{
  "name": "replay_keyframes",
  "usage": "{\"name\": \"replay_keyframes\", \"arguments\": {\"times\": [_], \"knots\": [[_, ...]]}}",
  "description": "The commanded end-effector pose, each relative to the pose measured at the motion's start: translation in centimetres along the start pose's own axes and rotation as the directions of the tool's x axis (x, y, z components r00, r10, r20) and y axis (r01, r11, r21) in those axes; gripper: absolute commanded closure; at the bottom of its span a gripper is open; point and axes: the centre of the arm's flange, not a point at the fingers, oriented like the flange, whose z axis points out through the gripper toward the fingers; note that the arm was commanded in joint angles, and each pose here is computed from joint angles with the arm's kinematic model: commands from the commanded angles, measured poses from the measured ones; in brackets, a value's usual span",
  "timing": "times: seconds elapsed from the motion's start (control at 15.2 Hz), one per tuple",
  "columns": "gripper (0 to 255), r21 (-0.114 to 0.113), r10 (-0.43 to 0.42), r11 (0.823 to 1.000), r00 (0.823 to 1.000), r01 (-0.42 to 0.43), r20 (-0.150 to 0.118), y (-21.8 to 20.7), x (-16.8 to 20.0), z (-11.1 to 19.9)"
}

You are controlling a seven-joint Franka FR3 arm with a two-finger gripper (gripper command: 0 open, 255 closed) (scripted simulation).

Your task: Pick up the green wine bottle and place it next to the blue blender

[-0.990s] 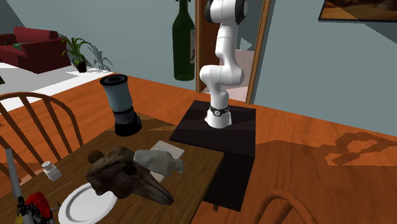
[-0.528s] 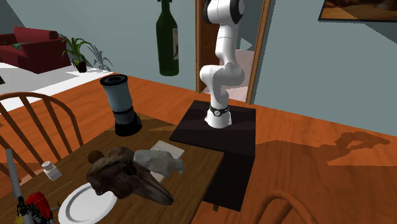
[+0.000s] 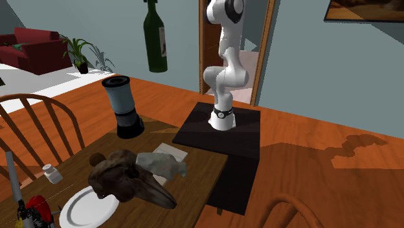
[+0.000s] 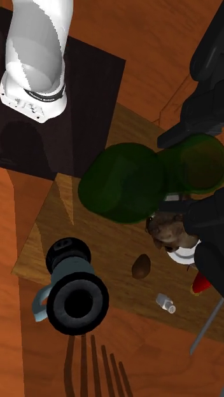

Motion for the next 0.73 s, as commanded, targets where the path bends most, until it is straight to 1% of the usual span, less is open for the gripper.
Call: {"name": "replay_keyframes", "arguments": {"times": [0.0,0.46,0.53,0.66], "knots": [[255,-0.002,-0.002,1.0,1.0,0.002,0.001,2.3,-1.6,-0.2],[255,-0.002,-0.002,1.0,1.0,0.002,0.001,9.9,-6.9,-0.1],[255,-0.002,-0.002,1.0,1.0,0.002,0.001,10.6,-7.4,-0.1],[255,-0.002,-0.002,1.0,1.0,0.002,0.001,10.5,-7.4,1.0]]}}
